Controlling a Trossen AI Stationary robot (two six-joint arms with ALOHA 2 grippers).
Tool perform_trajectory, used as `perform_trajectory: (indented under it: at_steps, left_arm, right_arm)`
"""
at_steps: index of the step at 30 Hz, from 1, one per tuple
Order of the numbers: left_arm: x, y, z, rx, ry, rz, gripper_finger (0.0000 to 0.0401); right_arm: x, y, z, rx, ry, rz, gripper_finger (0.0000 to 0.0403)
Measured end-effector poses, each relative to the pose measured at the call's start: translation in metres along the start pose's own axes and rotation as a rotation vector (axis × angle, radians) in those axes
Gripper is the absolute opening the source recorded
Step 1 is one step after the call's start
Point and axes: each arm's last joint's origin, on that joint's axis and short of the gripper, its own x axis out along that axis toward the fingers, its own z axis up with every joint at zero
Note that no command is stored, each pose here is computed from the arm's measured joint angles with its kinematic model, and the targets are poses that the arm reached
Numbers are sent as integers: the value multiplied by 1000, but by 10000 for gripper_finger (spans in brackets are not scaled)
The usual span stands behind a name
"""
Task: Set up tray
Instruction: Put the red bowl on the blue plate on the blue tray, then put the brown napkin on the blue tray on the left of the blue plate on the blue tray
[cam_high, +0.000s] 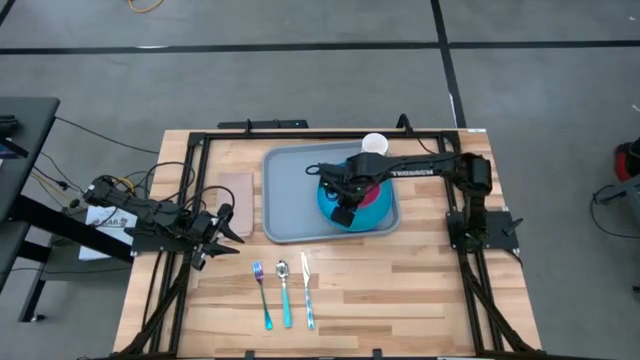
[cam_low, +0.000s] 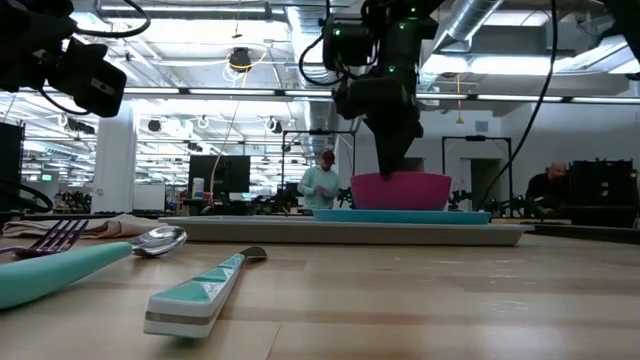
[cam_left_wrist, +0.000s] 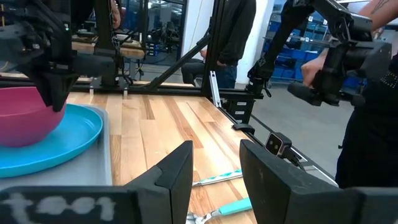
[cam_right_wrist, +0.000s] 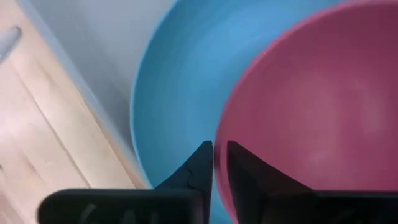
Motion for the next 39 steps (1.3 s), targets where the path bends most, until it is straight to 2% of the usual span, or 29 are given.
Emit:
perform_trajectory:
  at_steps: [7,11,14,19,24,29,33,36,39]
  left_arm:
    - [0,0,0,0,0,0,121]
    - [0,0,0,0,0,0,121]
    - [0,0,0,0,0,0,121]
    - [0,0,0,0,0,0,121]
    - [0,0,0,4,0,0,121]
    - [0,0,1,103,-14,2,121]
    - [-1,-1,10,-59,-109,5,121]
    - [-2,1,17,-145,-191,81,121]
    - [-4,2,25,-294,-306,127,121]
  right_arm:
    - [-29,1,0,2,-145,35,95]
    - [-59,6,-2,33,-292,81,128]
    - [-93,18,-8,1,-477,148,148]
    - [-153,45,-22,-99,-871,305,169]
    - [-182,62,-40,-172,-1154,494,176]
    - [-180,65,-62,-142,-1322,635,174]
    - [-159,63,-80,-97,-1398,743,172]
    - [-138,58,-96,-25,-1301,750,171]
    - [-119,52,-107,44,-1157,691,171]
